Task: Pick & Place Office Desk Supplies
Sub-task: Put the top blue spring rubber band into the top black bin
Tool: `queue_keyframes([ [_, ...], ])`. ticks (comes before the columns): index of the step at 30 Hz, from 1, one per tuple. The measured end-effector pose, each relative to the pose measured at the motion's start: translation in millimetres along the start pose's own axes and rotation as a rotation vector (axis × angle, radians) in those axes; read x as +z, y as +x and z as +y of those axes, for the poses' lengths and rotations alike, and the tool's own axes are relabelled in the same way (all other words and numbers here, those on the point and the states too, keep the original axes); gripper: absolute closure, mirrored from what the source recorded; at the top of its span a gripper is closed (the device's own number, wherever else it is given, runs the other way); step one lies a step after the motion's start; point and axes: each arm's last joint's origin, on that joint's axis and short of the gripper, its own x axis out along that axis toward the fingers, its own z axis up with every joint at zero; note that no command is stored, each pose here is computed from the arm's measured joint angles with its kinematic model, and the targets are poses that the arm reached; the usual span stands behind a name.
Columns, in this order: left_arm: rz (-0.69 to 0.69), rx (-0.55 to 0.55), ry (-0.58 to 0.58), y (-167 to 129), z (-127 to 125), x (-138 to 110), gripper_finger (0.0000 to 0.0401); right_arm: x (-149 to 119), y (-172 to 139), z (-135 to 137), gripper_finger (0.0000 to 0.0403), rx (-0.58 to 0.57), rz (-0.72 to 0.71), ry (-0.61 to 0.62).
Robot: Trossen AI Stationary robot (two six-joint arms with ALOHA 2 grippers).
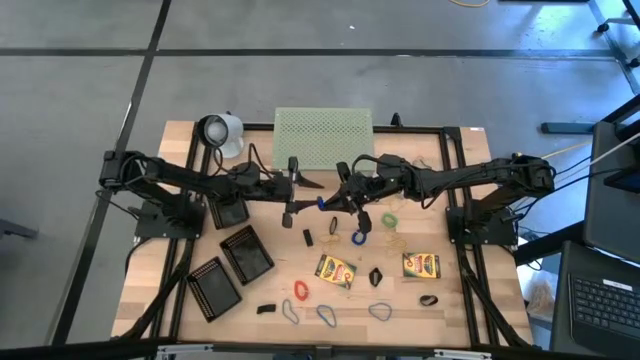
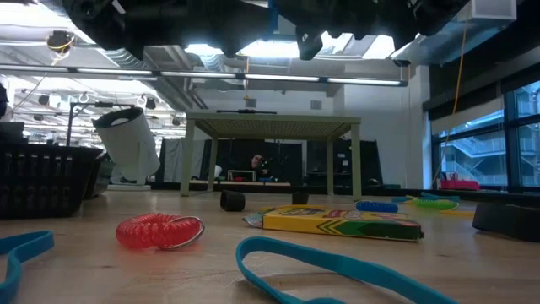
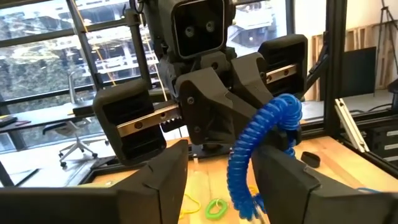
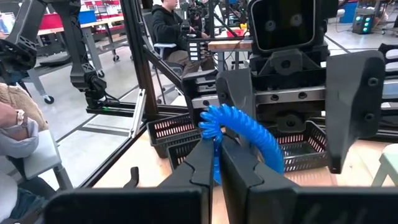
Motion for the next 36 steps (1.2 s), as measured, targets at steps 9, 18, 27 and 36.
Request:
queue_keyframes([
  [9, -0.006, -0.033, 0.012, 0, -1, 0, 0.0275, 0, 0, 0, 0.0387, -0.003, 0.0, 0.0],
  [18, -0.007, -0.034, 0.069, 0, -1, 0, 0.0375, 0, 0, 0, 0.0387, -0.003, 0.0, 0.0],
  [27, -0.003, -0.025, 0.036, 0, 0, 0, 0.0385, 0, 0, -3, 0.0326, -0.076, -0.007, 0.065],
  [36, 0.102, 0.12, 0.004, -1, 3, -8, 0.0386, 7, -25, 4, 0.0228, -0.149, 0.132, 0.161],
])
